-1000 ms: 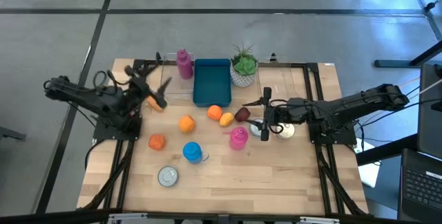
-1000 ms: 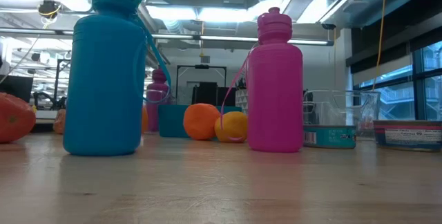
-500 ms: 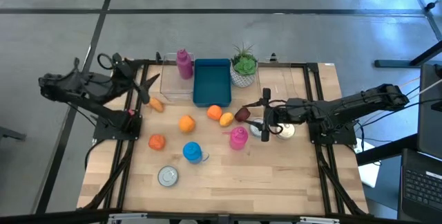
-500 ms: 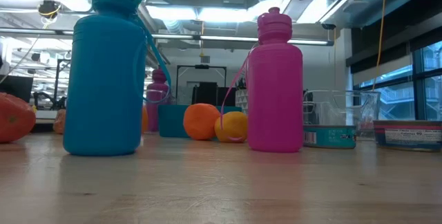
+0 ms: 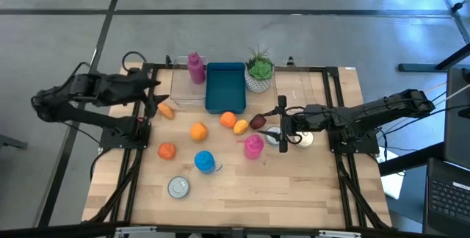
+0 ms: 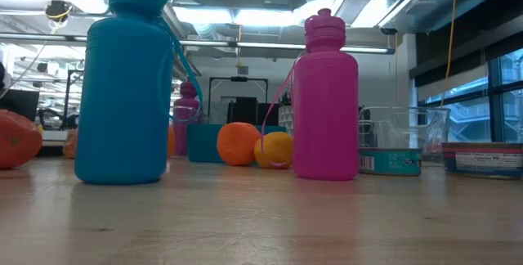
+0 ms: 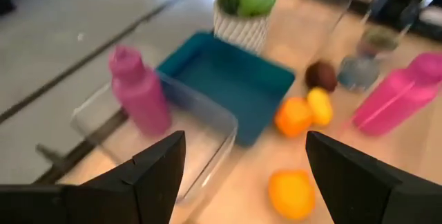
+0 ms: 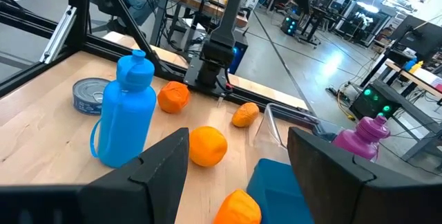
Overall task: Pick & Place Food Item
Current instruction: Put the left mango into the right transparent bin
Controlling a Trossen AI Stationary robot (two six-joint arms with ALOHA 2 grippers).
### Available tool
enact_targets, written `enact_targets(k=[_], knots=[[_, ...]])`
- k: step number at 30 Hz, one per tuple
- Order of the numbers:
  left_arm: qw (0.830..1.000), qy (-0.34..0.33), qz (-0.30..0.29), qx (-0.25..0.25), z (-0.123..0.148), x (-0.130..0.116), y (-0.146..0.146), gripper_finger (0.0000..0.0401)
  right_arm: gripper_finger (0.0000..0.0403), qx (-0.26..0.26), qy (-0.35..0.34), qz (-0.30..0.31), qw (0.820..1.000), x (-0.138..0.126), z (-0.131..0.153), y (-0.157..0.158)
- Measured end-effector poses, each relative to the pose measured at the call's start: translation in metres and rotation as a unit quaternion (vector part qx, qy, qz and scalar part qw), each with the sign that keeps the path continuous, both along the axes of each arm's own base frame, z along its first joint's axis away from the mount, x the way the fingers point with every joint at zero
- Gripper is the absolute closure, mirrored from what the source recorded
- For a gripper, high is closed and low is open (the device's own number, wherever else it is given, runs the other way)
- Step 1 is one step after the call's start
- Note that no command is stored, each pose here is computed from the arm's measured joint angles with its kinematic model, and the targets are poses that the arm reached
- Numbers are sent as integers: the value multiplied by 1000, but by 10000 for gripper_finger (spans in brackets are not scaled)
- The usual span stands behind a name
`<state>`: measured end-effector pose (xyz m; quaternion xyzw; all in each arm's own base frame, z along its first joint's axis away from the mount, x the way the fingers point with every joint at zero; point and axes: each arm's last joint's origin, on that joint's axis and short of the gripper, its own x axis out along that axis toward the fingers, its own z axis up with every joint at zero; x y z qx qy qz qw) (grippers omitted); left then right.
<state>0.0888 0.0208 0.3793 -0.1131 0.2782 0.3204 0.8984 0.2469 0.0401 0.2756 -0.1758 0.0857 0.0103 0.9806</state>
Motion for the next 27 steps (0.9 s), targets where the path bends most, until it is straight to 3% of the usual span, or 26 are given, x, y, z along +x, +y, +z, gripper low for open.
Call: enact_targets(k=[7, 11, 18, 27], knots=[[991, 131, 22, -9, -17, 23, 18, 109, 160, 16, 0, -2, 1000, 0, 0, 0], [982, 182, 23, -40, -28, 39, 31, 109, 160, 38, 2, 19, 999, 0, 0, 1], [939, 319, 83, -100, -48, 40, 52, 109, 160, 74, 9, 40, 996, 0, -1, 3], [934, 308, 115, -142, -49, 32, 62, 109, 160, 111, 28, 38, 993, -2, -4, 7]])
